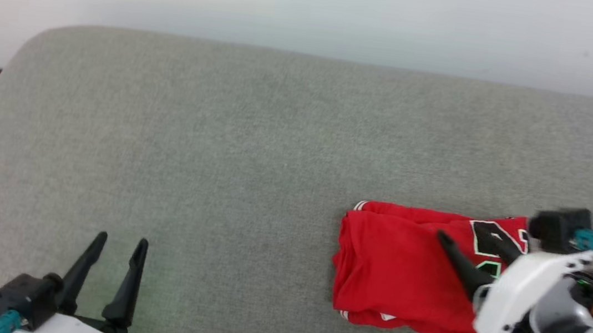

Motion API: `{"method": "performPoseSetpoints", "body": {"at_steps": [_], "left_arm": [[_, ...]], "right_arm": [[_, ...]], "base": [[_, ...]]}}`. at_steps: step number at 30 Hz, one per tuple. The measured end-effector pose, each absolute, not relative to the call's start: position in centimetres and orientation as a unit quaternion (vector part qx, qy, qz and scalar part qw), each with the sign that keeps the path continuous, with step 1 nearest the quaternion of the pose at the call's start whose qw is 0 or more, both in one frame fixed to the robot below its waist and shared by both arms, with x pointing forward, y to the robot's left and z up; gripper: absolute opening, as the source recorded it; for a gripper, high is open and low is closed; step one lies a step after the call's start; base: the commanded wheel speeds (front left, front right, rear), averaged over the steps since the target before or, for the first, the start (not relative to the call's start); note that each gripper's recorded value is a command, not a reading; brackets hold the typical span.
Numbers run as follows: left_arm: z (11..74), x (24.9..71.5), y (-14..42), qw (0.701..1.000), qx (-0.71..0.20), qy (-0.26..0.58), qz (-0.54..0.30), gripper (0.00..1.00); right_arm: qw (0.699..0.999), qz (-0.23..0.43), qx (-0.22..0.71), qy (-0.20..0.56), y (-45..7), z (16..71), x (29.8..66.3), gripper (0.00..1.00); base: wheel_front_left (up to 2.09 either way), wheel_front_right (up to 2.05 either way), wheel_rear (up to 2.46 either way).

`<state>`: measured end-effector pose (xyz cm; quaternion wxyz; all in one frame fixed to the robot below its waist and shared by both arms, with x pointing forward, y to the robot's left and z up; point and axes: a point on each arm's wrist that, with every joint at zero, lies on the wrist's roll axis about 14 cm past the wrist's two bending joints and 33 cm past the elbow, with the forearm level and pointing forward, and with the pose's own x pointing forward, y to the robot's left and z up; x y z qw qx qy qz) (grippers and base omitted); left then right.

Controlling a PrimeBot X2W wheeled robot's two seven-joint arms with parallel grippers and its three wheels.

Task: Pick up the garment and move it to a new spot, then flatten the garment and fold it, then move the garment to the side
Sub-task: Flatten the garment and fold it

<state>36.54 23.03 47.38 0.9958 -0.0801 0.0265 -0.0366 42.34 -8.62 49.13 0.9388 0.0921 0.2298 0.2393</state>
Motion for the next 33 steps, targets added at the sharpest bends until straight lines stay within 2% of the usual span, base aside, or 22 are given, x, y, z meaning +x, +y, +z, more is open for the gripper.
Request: {"method": "performPoseSetpoints", "body": {"at_steps": [11, 19, 24, 33], "left_arm": [[47.0, 36.0, 21.6, 0.994, -0.085, 0.032, -0.052, 1.00], [48.2, 35.6, 22.2, 0.995, -0.089, 0.008, -0.034, 1.00], [49.0, 34.4, 23.0, 0.997, -0.079, -0.006, -0.022, 1.00], [50.1, 31.9, 23.8, 0.997, -0.078, -0.025, -0.003, 1.00]], "right_arm": [[0.980, 0.132, 0.090, 0.121, -15.5, 49.2, 41.6, 1.00], [0.994, 0.081, 0.067, 0.019, -18.2, 51.1, 41.1, 1.00], [0.995, 0.068, 0.069, -0.013, -18.4, 51.6, 40.2, 1.00], [0.996, 0.047, 0.073, -0.024, -19.6, 51.4, 37.6, 1.00]], "base": [[0.00, 0.00, 0.00], [0.00, 0.00, 0.00], [0.00, 0.00, 0.00], [0.00, 0.00, 0.00]]}}
